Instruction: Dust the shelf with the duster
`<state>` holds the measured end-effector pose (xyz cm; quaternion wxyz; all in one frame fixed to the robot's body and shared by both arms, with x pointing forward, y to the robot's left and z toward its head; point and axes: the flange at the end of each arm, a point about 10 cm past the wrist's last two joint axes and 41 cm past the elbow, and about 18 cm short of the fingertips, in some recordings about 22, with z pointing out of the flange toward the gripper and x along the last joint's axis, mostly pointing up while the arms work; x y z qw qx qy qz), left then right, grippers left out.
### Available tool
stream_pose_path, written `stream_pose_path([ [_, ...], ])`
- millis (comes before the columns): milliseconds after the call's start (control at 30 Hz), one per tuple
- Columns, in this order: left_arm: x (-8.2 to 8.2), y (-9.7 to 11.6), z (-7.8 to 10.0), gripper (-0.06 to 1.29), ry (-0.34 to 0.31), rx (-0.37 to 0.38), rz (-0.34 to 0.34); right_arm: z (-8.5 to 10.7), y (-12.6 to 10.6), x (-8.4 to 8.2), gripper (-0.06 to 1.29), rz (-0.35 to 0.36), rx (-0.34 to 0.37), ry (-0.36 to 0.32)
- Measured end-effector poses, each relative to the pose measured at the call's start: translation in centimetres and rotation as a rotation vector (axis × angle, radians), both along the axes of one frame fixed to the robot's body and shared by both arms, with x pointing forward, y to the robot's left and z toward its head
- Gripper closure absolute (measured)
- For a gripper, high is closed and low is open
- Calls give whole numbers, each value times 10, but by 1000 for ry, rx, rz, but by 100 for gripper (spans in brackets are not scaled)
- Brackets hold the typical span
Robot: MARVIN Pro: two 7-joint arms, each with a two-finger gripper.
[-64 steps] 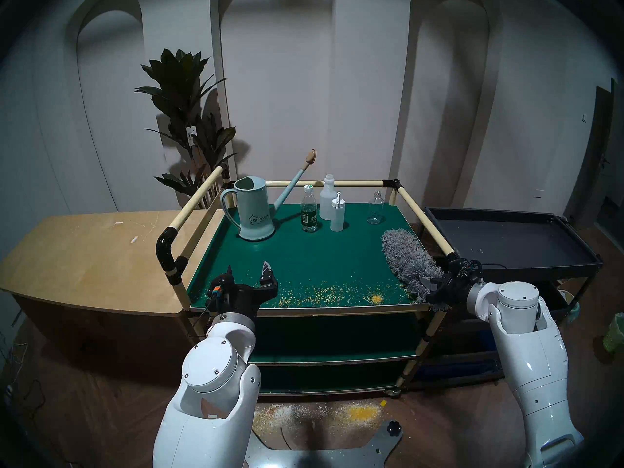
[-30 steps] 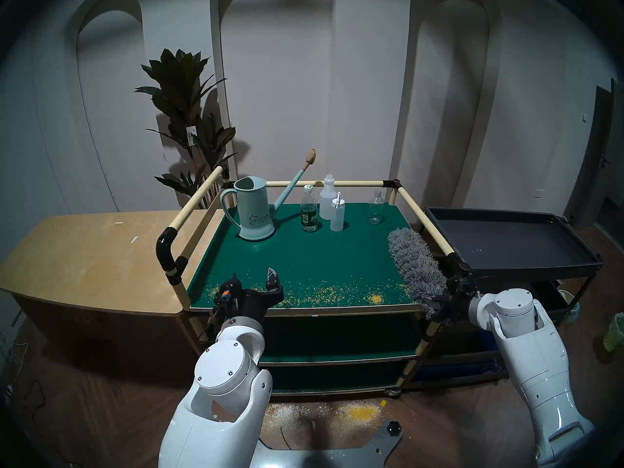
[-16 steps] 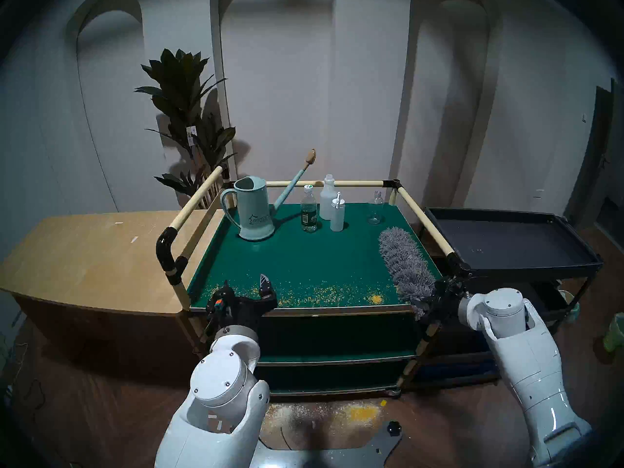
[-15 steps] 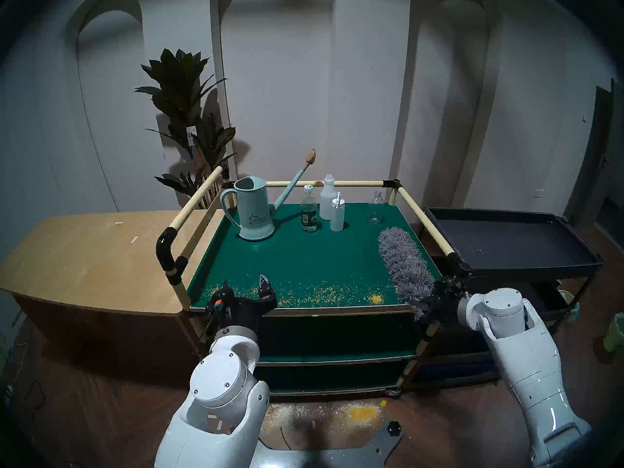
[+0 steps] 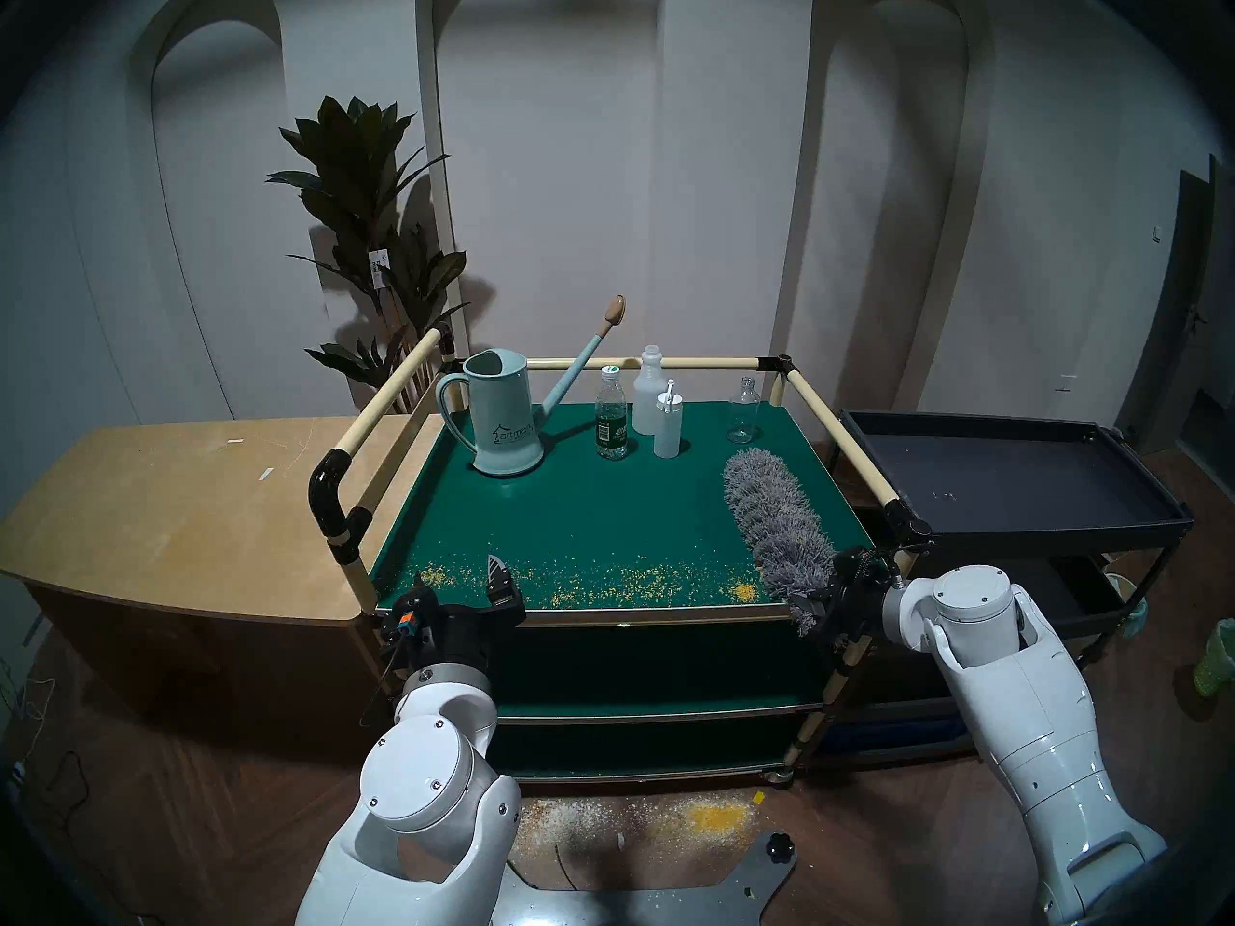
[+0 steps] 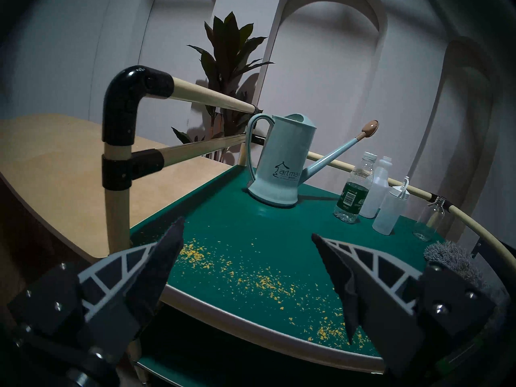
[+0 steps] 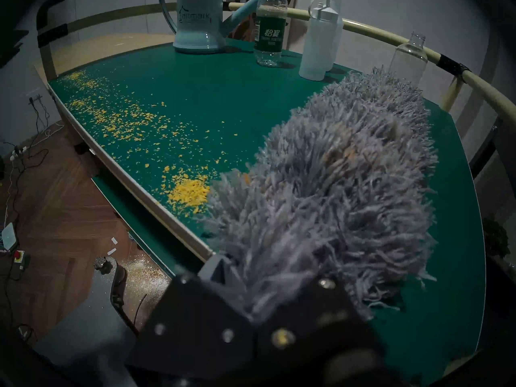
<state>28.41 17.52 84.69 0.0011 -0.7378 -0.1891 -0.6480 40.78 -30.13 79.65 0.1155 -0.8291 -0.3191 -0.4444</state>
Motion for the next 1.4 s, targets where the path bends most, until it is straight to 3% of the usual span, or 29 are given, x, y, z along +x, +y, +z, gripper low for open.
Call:
stream_pose_path([
  [833, -33, 28, -4, -2, 15, -5, 174, -4, 63, 17, 124, 136, 9, 5],
  [1400, -40, 37, -5, -2, 15, -7, 222, -7, 105, 22, 124, 204, 32, 5],
])
